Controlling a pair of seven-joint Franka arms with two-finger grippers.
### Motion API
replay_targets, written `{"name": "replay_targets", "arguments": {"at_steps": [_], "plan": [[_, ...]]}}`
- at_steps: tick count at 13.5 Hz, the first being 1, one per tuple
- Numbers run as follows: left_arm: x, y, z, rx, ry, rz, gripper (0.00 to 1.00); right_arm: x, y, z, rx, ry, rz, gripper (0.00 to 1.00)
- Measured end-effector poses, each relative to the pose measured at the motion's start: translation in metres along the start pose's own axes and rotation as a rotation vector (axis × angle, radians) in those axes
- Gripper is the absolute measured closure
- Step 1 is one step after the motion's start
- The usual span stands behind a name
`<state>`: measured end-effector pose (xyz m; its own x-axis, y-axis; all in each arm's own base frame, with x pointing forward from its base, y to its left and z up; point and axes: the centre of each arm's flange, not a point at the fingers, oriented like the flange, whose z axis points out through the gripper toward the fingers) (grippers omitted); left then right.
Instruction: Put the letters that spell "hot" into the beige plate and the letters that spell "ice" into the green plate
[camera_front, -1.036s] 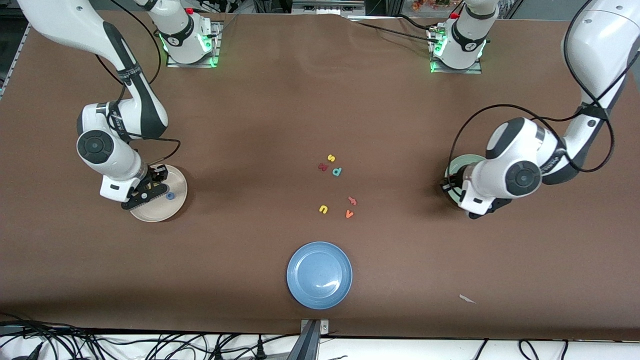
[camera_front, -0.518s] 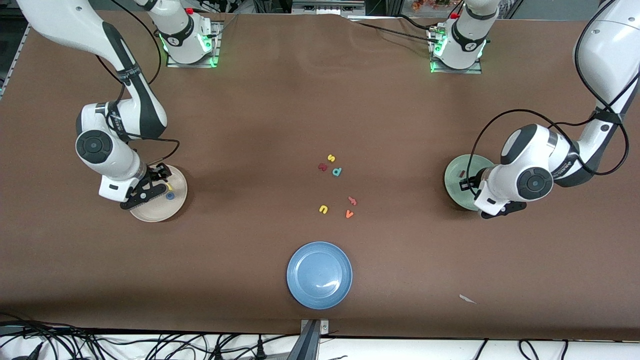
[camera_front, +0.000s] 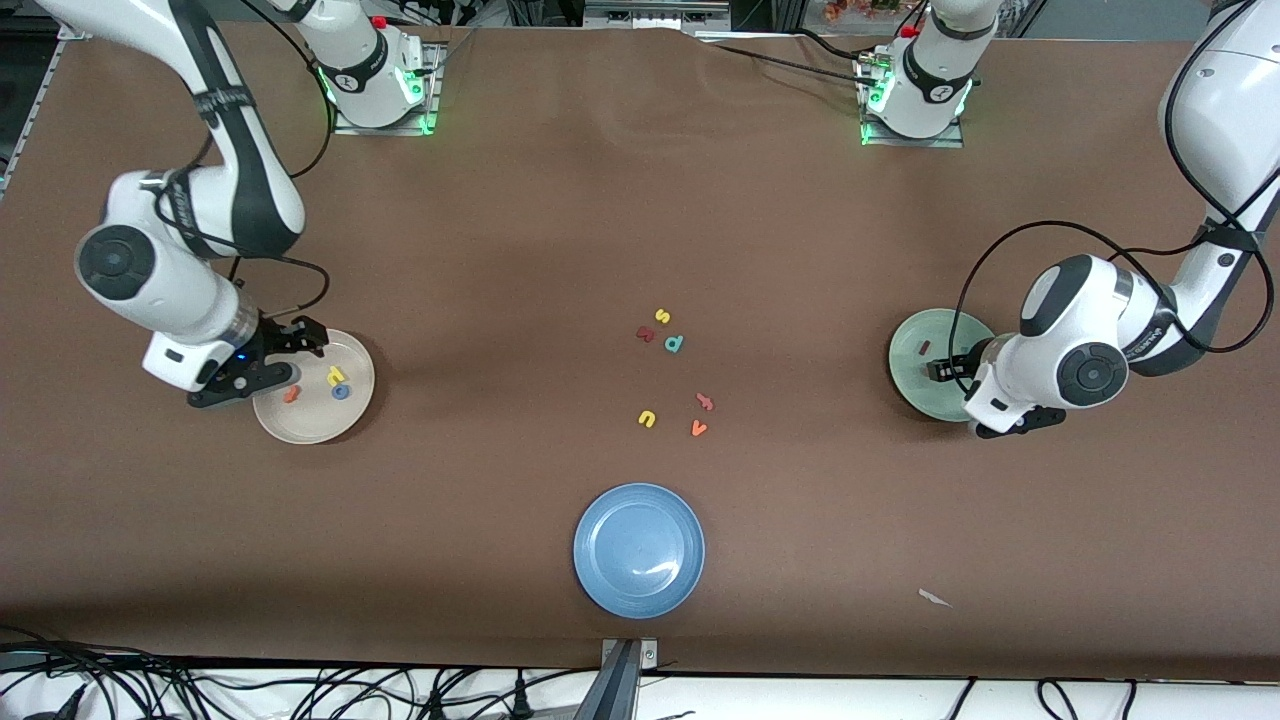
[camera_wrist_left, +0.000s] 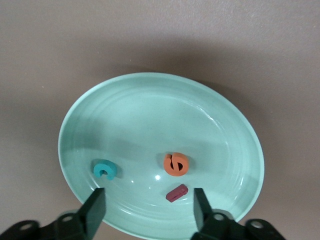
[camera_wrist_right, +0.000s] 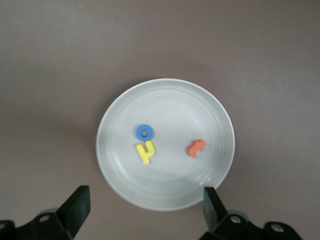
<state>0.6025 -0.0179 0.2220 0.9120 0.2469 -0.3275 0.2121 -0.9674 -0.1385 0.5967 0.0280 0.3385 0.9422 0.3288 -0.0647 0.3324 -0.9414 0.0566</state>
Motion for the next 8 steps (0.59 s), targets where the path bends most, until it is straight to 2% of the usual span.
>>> {"name": "replay_targets", "arguments": {"at_steps": [1, 2, 4, 8], "plan": [[0.001, -0.002, -0.005, -0.002, 0.01, -0.003, 0.06, 0.002, -0.001, -0.022, 0.009, -0.019, 0.028, 0.0], [0.003, -0.004, -0.012, -0.006, 0.022, -0.006, 0.0, 0.004, -0.003, -0.044, 0.015, -0.041, 0.051, 0.0], [0.004, -0.011, -0.034, -0.013, 0.043, -0.009, 0.0, 0.008, -0.006, -0.09, 0.019, -0.073, 0.083, 0.0], [-0.002, -0.034, -0.097, 0.01, -0.015, 0.006, 0.0, 0.001, 0.005, -0.159, 0.034, -0.092, 0.126, 0.0]]}}
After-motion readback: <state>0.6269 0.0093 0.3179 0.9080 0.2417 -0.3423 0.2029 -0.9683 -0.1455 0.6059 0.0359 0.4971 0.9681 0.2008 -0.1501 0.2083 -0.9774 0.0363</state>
